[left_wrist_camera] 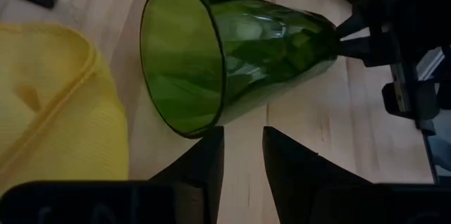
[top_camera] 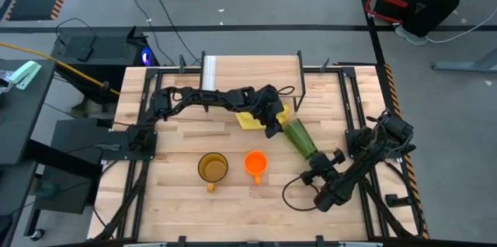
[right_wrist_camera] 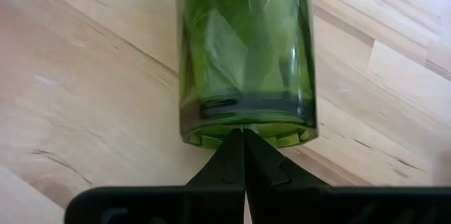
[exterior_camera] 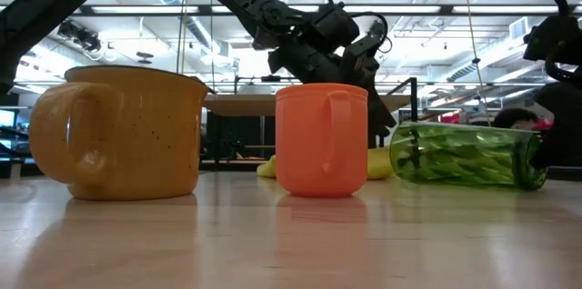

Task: Stack small to large cups/mugs on shelf
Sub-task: Put the green cup on the shelf

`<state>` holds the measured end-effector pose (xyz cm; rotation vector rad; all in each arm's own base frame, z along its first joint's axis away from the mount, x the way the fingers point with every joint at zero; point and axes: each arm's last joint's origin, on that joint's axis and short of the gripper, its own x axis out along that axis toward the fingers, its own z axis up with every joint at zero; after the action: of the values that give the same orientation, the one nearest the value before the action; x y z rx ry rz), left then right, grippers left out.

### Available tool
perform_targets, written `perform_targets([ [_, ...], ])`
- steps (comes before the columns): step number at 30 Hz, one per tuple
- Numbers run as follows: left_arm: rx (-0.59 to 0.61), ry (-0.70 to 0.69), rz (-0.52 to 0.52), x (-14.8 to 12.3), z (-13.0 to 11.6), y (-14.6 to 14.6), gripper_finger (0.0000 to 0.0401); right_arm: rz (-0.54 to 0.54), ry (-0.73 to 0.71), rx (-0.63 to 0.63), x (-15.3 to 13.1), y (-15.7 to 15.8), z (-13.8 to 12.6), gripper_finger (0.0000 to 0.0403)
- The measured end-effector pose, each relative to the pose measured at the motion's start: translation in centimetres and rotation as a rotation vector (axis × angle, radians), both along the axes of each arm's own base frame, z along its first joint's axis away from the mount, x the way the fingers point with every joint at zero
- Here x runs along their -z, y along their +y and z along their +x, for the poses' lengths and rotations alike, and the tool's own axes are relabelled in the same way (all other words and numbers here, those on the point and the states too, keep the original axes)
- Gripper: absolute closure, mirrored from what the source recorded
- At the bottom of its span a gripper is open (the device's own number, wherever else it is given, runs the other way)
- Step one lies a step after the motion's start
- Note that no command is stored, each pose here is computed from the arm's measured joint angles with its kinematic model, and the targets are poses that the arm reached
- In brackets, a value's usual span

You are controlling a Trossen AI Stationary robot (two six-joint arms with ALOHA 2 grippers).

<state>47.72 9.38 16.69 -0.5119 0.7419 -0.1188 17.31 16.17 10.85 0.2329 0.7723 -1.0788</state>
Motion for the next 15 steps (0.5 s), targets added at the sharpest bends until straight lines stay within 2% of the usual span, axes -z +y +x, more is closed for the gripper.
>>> perform_targets([
  [10,-0.003,-0.005,-0.001,0.0,0.0,0.1,0.0293,-0.019,0.011,0.048,-0.3,-0.1,-0.7,0.0401],
  [15,0.005,0.009,-0.003,0.1,0.0,-0.2,0.0293,-0.008,-0.039,0.018,-2.0,0.6,-1.1,0.0401],
])
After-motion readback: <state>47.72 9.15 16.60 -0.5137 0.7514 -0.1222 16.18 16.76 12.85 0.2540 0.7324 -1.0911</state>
